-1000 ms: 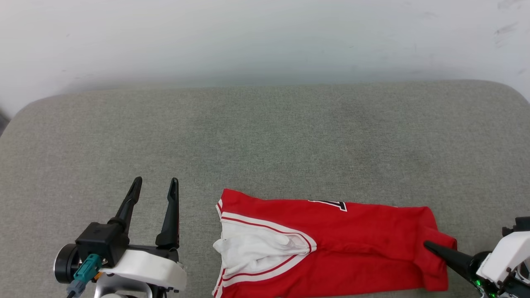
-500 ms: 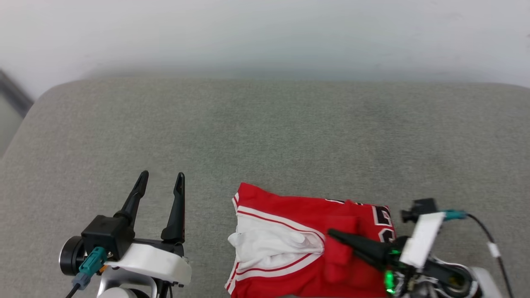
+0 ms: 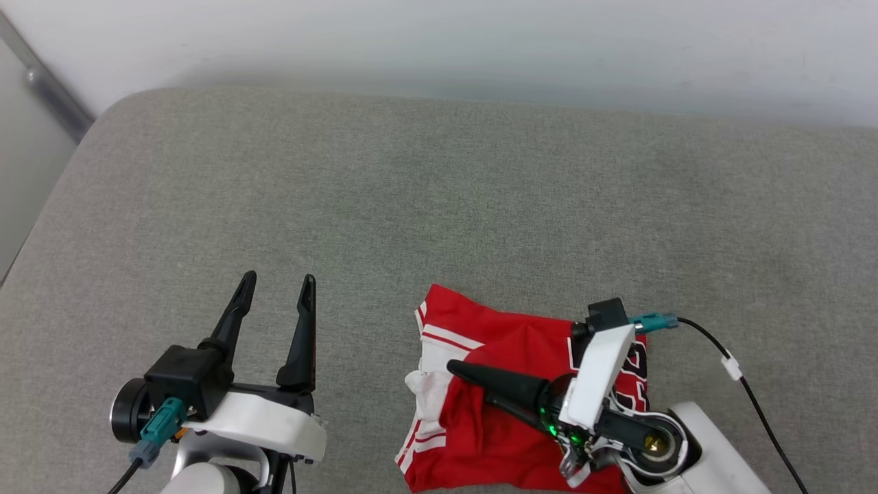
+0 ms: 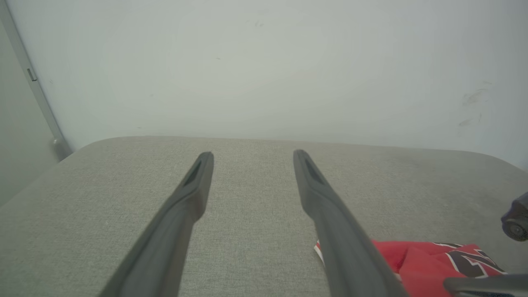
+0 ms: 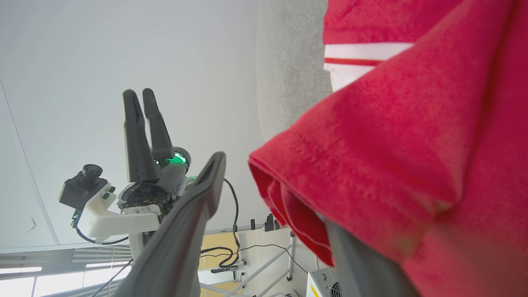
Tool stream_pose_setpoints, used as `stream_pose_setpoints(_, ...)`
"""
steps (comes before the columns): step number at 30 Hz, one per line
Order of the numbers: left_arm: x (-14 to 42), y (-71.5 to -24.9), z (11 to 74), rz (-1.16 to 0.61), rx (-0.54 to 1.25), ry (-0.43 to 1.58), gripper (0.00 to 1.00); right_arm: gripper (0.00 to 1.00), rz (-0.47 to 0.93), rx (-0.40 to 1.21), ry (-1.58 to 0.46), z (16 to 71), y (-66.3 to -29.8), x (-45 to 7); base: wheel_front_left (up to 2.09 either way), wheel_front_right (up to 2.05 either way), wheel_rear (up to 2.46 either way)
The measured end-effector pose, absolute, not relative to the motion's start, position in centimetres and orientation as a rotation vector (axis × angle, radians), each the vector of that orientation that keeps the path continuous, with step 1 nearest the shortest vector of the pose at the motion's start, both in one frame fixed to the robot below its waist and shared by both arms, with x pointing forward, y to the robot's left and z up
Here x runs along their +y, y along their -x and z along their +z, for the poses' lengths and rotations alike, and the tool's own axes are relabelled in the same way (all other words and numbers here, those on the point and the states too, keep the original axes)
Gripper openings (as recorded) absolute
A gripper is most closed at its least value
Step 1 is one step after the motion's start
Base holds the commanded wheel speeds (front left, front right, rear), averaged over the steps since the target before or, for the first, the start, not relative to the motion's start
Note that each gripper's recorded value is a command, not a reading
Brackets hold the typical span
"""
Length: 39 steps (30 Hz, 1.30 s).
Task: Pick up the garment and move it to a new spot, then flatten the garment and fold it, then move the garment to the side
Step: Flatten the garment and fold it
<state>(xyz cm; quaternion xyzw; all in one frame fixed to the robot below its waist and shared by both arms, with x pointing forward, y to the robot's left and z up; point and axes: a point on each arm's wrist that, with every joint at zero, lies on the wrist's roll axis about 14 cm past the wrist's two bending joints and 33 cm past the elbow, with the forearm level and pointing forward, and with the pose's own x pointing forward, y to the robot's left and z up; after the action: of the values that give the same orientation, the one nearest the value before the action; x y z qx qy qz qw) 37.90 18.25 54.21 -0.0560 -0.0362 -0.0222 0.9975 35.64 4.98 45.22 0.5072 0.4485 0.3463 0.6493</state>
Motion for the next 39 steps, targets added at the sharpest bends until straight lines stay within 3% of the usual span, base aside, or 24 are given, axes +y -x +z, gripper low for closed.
stream_pose_setpoints(5,18.1,-38.1,53.9,-0.047,-0.065,0.113,1.0,1.0,0.84,0.972,-1.051,46.3,-35.8,6.0,0.0,0.0,0.0)
stream_pose_setpoints(10,17.6,-38.3,54.1,-0.064,-0.074,0.116,1.0,1.0,0.874,0.863,-0.668,45.8,-36.0,4.8,0.0,0.0,0.0)
stream_pose_setpoints(16,17.1,-38.5,54.5,-0.077,-0.085,0.117,1.0,1.0,0.895,0.718,-0.462,47.0,-36.2,3.6,0.0,0.0,0.0)
stream_pose_setpoints(21,16.7,-38.7,54.5,-0.085,-0.087,0.119,1.0,1.0,0.738,0.457,-0.256,48.9,-40.1,-2.1,0.0,0.0,0.0)
stream_pose_setpoints(24,16.5,-38.6,54.5,-0.086,-0.085,0.122,1.0,1.0,0.621,0.337,-0.241,50.1,-41.4,-5.6,0.0,0.0,0.0)
stream_pose_setpoints(27,16.4,-38.5,54.2,-0.088,-0.078,0.122,1.0,1.0,0.432,0.213,-0.187,51.1,-42.0,-11.5,0.0,0.0,0.0)
stream_pose_setpoints(33,16.3,-38.5,53.9,-0.087,-0.075,0.115,1.0,1.0,0.218,0.032,-0.166,53.5,-40.8,-17.5,0.0,0.0,0.0)
stream_pose_setpoints(39,16.8,-38.0,53.4,-0.075,-0.067,0.1,1.0,1.0,0.126,-0.079,-0.135,55.5,-38.3,-19.2,0.0,0.0,0.0)
